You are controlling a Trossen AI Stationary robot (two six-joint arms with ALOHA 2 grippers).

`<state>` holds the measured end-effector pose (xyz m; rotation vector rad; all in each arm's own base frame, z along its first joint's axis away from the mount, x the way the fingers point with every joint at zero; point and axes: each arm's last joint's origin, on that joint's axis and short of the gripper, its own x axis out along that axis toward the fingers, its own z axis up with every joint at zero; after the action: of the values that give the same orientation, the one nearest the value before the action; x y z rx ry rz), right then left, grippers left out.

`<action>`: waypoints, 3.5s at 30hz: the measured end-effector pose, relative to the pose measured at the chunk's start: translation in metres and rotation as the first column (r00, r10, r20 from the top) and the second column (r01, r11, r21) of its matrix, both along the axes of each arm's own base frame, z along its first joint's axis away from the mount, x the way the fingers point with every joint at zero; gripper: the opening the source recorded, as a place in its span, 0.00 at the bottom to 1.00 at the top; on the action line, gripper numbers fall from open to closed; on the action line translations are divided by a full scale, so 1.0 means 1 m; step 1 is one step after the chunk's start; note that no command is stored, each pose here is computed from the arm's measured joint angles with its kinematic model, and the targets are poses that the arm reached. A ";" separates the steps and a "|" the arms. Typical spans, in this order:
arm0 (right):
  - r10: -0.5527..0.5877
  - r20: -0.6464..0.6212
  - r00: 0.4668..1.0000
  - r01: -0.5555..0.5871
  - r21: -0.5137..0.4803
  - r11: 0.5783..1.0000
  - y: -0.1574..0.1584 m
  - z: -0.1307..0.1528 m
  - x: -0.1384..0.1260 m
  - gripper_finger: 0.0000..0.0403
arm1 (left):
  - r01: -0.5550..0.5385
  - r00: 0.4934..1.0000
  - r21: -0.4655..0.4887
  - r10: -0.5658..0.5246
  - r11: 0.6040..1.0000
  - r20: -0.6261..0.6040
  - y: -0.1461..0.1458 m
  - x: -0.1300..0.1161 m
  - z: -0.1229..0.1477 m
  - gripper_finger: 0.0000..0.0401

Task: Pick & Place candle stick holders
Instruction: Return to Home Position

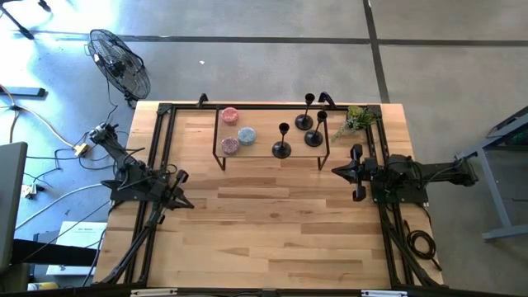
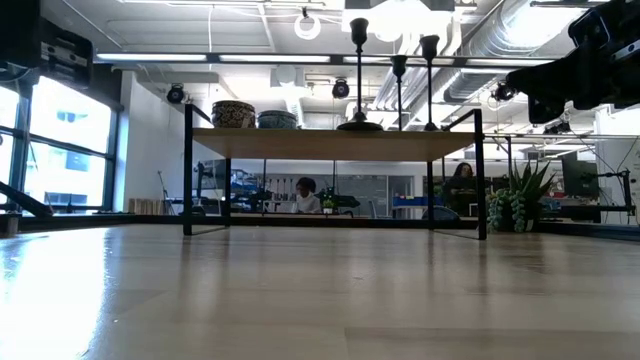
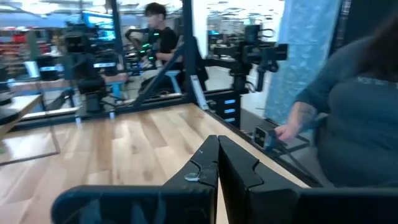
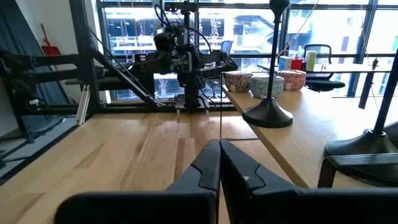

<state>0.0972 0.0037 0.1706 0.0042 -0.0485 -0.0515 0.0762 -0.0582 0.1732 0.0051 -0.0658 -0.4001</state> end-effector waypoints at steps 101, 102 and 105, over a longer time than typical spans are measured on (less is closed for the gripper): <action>0.001 0.002 1.000 -0.001 0.000 1.000 0.000 0.000 0.000 0.01 | -0.516 0.857 -0.132 0.508 0.846 -0.092 0.064 0.022 -0.004 0.00; 0.001 0.002 1.000 -0.001 0.001 1.000 0.000 0.000 0.000 0.01 | -0.516 0.857 -0.132 0.508 0.846 -0.092 0.064 0.022 -0.004 0.00; 0.001 0.002 1.000 -0.001 0.001 1.000 0.000 0.000 0.000 0.01 | -0.516 0.857 -0.132 0.508 0.846 -0.092 0.064 0.022 -0.004 0.00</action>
<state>0.0972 0.0038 0.1708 0.0049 -0.0503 -0.0508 0.0977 0.0061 0.1694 -0.1375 -0.0392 0.1454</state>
